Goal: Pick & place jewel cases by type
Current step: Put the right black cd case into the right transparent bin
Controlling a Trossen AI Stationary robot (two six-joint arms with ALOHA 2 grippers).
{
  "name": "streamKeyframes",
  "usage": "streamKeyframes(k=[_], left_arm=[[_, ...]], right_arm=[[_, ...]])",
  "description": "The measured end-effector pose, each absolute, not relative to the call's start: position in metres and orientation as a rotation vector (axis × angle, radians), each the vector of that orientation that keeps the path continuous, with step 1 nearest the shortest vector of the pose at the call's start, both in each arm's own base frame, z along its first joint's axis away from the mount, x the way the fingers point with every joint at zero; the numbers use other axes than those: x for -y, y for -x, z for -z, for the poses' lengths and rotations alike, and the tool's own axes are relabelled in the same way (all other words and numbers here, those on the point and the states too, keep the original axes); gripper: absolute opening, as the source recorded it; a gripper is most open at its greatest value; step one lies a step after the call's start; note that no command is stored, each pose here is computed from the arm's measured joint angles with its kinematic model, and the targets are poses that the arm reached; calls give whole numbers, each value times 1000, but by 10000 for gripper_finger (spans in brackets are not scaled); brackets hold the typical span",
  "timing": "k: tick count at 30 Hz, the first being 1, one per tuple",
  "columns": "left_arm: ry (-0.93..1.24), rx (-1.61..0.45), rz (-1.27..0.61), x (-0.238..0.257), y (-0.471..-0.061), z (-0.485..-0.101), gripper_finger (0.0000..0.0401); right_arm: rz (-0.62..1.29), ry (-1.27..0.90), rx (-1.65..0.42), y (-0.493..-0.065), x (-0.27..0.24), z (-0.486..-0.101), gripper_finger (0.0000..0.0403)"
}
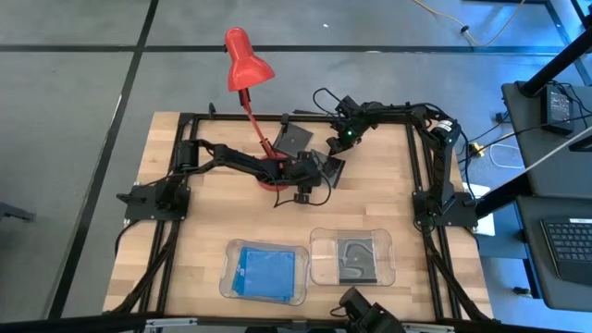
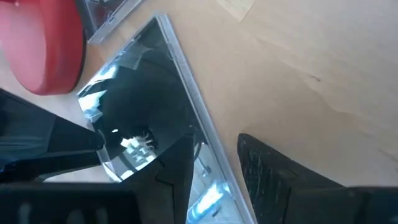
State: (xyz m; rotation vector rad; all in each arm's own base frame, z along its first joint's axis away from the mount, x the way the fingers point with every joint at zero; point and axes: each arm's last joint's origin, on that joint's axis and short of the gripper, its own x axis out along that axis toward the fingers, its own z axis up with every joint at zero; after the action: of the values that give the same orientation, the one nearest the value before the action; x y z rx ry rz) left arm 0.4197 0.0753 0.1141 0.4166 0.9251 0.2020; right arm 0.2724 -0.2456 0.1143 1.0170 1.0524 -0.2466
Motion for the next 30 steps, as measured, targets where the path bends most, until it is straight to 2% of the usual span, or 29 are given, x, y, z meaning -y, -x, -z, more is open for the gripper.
streamKeyframes(k=[10, 18, 30], left_arm=[[-392, -916, -205, -83, -419, -114, 190], [-391, -922, -197, -82, -418, -115, 189], [-372, -909, -150, -81, -419, -115, 191]], right_arm=[[200, -1003, -1064, -272, 244, -114, 133], [14, -1080, -1008, -272, 239, -115, 134], [-61, -1051, -958, -274, 239, -119, 134]])
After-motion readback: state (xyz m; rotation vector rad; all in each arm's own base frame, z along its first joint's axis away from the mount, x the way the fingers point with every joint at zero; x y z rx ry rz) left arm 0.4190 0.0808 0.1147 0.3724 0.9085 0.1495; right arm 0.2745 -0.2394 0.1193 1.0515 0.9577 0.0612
